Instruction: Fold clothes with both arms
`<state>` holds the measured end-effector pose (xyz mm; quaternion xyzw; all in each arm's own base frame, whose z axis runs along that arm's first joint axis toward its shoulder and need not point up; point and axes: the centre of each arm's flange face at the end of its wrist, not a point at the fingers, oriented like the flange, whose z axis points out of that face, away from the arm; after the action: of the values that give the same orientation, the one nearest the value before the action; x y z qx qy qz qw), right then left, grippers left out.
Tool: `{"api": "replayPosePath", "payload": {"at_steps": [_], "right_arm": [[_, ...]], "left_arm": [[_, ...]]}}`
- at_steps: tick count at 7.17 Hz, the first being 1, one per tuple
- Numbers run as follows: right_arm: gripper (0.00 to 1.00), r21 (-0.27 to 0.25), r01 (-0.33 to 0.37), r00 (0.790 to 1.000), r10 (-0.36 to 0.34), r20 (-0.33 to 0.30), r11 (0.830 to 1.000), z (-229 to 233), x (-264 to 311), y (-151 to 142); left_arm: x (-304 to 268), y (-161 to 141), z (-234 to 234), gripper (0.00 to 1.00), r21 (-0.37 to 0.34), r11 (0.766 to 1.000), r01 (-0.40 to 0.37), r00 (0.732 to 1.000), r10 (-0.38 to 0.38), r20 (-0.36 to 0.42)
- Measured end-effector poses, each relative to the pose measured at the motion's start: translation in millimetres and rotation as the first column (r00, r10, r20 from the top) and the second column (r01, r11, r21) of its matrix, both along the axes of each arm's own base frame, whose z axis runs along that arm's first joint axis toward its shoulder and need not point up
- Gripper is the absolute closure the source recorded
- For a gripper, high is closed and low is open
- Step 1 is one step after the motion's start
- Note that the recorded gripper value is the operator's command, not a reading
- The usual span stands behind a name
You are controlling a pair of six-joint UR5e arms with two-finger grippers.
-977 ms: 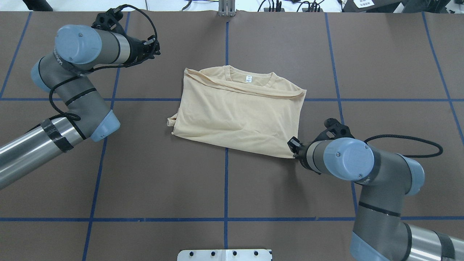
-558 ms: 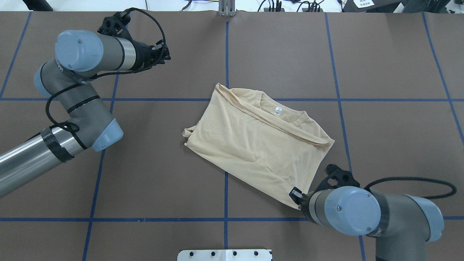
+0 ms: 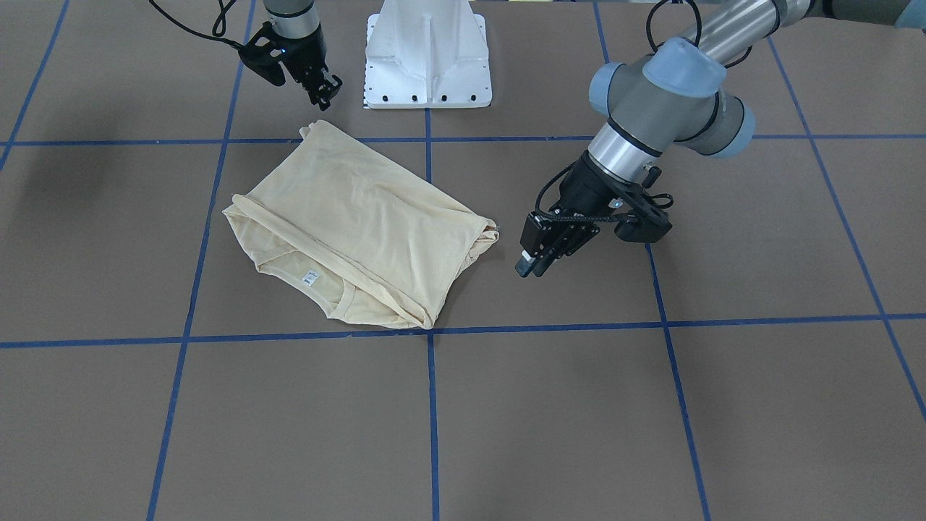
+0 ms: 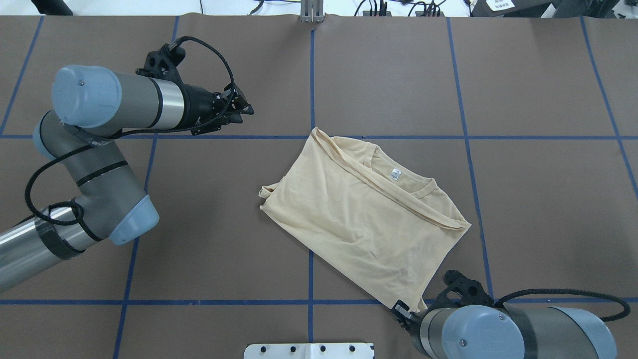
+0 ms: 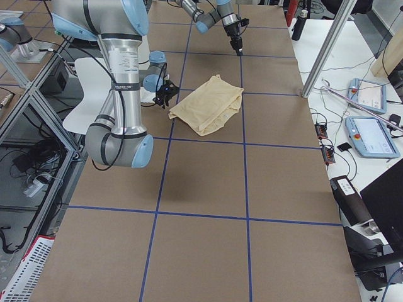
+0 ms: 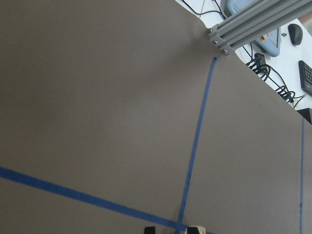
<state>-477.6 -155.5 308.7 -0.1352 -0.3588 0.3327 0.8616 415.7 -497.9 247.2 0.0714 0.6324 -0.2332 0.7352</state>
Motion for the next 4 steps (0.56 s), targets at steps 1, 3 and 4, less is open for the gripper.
{"api": "replayPosePath", "payload": {"at_steps": [1, 3, 4], "right_arm": [[0.00, -0.008, -0.029, 0.999, 0.030, 0.026, 1.000, -11.0, 9.1, -6.9], [0.00, -0.015, -0.145, 0.984, 0.146, 0.103, 0.989, -45.4, 38.6, -66.0], [0.00, -0.008, -0.197, 0.971, 0.196, 0.136, 0.980, -62.5, 51.8, -104.8]], "left_arm": [[2.1, 14.2, 4.1, 0.45, -0.007, 1.000, -0.020, 1.000, 0.020, -0.004], [18.7, 53.8, 25.4, 0.46, -0.044, 0.998, -0.048, 0.999, 0.049, 0.007], [44.6, 80.3, 36.1, 0.45, -0.057, 0.997, -0.043, 0.999, 0.044, 0.025]]}}
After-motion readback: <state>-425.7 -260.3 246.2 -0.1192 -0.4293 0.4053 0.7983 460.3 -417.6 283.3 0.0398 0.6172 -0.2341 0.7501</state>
